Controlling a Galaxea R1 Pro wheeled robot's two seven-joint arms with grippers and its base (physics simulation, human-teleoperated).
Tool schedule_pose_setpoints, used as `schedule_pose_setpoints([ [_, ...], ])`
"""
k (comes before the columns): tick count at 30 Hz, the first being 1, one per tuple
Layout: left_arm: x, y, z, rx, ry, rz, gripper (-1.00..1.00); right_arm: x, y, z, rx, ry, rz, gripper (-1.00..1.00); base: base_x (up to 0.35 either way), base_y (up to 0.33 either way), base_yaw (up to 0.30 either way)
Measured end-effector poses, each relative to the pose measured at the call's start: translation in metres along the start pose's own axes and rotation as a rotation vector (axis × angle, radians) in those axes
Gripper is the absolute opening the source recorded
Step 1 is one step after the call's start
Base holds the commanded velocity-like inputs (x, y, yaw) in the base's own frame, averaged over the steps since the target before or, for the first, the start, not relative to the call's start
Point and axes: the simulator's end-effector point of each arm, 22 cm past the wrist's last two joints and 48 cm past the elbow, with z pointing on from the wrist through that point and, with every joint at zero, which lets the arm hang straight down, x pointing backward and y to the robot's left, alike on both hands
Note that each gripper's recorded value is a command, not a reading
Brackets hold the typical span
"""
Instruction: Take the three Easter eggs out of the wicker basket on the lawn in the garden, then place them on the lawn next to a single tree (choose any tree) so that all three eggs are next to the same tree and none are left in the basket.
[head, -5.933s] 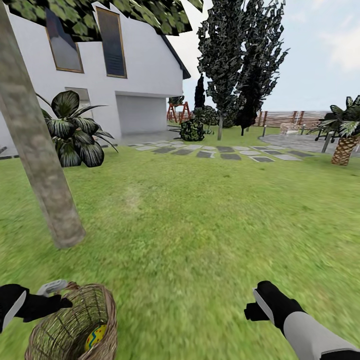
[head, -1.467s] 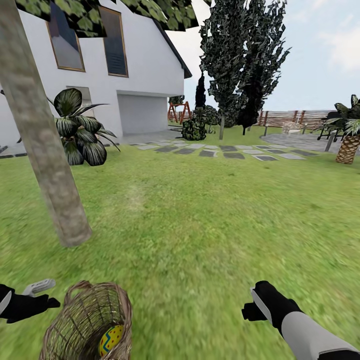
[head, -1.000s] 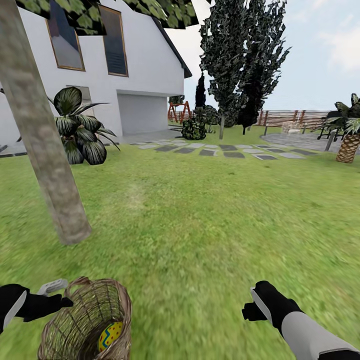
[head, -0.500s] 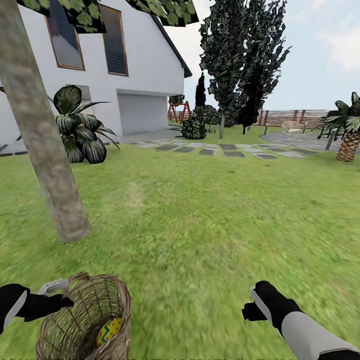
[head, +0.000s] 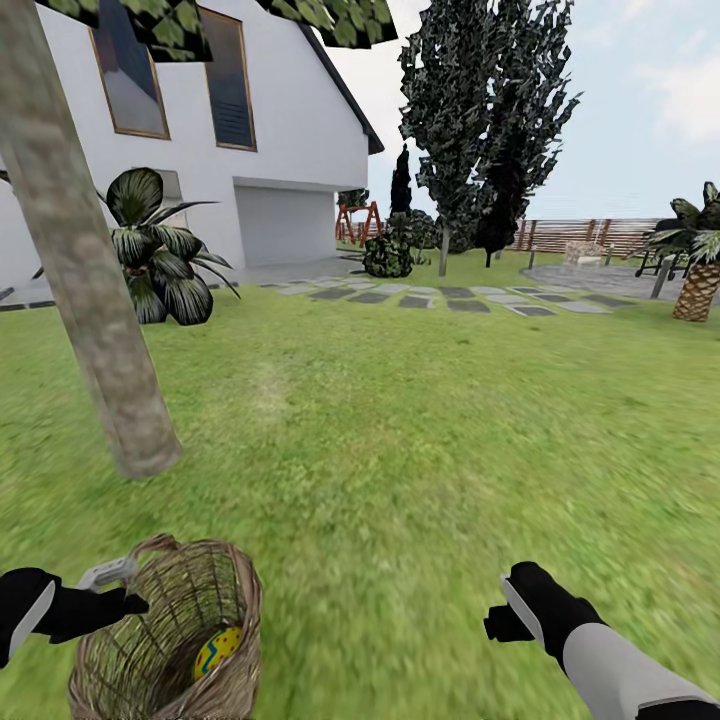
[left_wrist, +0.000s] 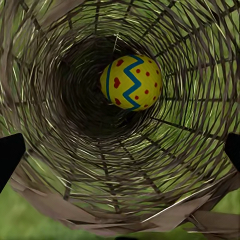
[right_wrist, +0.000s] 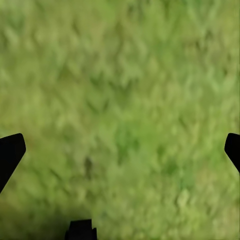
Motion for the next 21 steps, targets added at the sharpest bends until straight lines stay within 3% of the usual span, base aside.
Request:
schedule_pose_setpoints([
  [21, 0.025, 0.007, 0.04, 0.008, 0.0, 0.0, 1.0, 0.019, 0.008, 0.042, 0.0, -0.001, -0.001, 1.0, 0.0, 0.0, 0.0],
])
